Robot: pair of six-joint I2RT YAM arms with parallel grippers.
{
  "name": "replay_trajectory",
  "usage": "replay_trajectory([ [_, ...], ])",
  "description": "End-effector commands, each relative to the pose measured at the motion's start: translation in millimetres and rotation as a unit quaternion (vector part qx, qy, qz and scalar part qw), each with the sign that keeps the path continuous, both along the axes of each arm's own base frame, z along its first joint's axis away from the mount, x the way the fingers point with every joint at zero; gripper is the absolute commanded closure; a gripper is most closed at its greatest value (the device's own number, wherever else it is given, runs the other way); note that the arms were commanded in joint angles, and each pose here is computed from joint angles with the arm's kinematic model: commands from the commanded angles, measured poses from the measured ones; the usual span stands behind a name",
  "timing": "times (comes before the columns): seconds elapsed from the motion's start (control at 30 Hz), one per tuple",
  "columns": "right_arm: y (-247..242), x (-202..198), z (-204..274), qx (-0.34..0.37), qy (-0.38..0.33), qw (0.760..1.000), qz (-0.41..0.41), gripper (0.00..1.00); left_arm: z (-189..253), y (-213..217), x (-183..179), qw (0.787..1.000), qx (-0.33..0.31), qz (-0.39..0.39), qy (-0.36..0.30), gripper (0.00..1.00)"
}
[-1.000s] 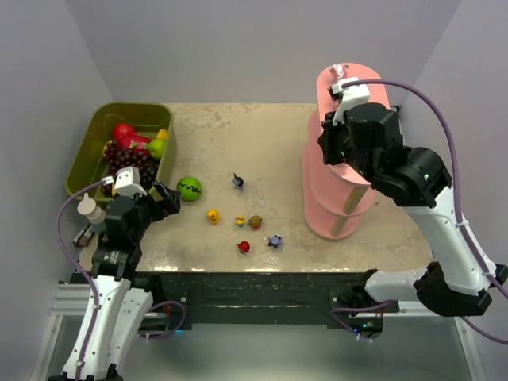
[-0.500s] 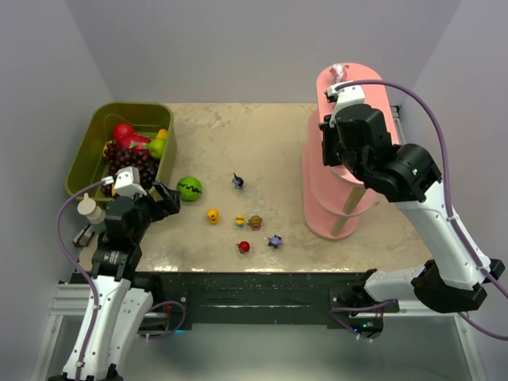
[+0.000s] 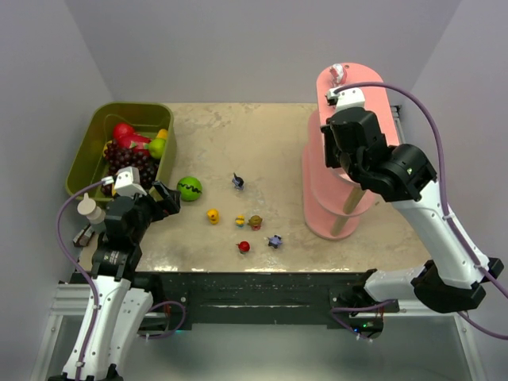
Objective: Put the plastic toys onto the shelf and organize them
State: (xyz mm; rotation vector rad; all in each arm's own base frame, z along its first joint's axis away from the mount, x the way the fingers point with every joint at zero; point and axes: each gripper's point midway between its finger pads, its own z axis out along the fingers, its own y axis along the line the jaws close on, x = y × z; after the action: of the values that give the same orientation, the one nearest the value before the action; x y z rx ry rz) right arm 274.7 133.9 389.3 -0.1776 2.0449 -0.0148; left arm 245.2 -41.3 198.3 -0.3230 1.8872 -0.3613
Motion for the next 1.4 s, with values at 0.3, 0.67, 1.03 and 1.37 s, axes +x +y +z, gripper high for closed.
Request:
replay_trajectory([
  [0.3, -8, 6, 2, -0.005, -0.016, 0.999, -0.033, 1.0, 14, -1, 2, 1.0, -0.007, 0.0, -0.021, 0.0],
  [0.67, 8, 17, 13, 0.011, -0.033, 0.999, -0.011, 1.0, 16, 4, 1, 1.0, -0.003, 0.013, -0.026, 0.0],
  [1.03, 6, -14, 88, 0.105, -0.129, 0.984, 0.063, 0.54, 16, 4, 1, 1.0, -0.002, 0.016, -0.026, 0.0],
  [1.37, -31, -32, 100, 0.091, -0.148, 0.985, 0.02, 0.35, 17, 4, 1, 1.0, -0.003, 0.015, -0.026, 0.0],
])
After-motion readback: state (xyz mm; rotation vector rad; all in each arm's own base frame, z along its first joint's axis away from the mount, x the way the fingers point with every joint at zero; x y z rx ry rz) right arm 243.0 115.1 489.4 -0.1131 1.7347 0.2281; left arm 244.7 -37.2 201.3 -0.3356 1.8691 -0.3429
